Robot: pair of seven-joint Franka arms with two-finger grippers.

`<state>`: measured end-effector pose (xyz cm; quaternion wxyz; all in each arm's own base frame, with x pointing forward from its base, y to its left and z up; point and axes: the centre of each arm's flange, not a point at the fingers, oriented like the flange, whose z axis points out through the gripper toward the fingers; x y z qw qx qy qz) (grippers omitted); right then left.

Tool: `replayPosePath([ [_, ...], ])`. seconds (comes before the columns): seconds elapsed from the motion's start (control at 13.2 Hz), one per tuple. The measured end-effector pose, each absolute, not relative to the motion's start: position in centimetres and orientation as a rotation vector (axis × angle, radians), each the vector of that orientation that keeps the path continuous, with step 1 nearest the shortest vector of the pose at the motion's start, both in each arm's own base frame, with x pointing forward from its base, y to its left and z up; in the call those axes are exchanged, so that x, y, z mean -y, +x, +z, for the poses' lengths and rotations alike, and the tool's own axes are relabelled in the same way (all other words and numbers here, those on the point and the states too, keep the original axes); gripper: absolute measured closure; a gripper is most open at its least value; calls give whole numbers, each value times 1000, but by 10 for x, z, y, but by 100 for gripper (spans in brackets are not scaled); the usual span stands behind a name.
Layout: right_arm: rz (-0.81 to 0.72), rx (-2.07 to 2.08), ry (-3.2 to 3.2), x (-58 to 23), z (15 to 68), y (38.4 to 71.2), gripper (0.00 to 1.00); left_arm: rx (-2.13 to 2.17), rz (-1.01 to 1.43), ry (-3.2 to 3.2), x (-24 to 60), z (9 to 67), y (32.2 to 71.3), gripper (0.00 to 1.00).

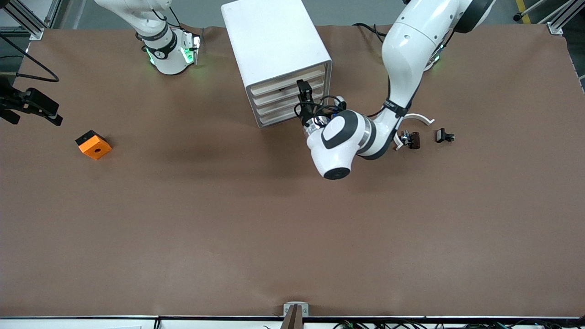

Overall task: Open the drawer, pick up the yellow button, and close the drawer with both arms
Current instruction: 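Grasp the front of the top drawer with the left gripper, then pull the drawer open with the left gripper while the right gripper approaches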

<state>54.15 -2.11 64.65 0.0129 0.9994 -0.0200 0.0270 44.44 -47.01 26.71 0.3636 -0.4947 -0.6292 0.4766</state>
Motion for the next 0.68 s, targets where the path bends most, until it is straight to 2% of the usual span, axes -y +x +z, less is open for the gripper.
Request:
replayPosePath([
  [0.08,84,63,3114,21,646,541,0,1607,1228,-1268,474,265,438,48],
  [0.38,78,69,3112,24,645,543,0,1571,1205,-1255,487,257,416,52],
  [0.53,76,76,3111,26,644,543,0,1565,1197,-1254,490,256,411,68],
  [0.61,77,76,3111,26,644,543,0,1569,1197,-1252,489,256,412,70],
  [0.68,81,76,3111,26,645,543,0,1576,1197,-1248,487,255,415,80],
])
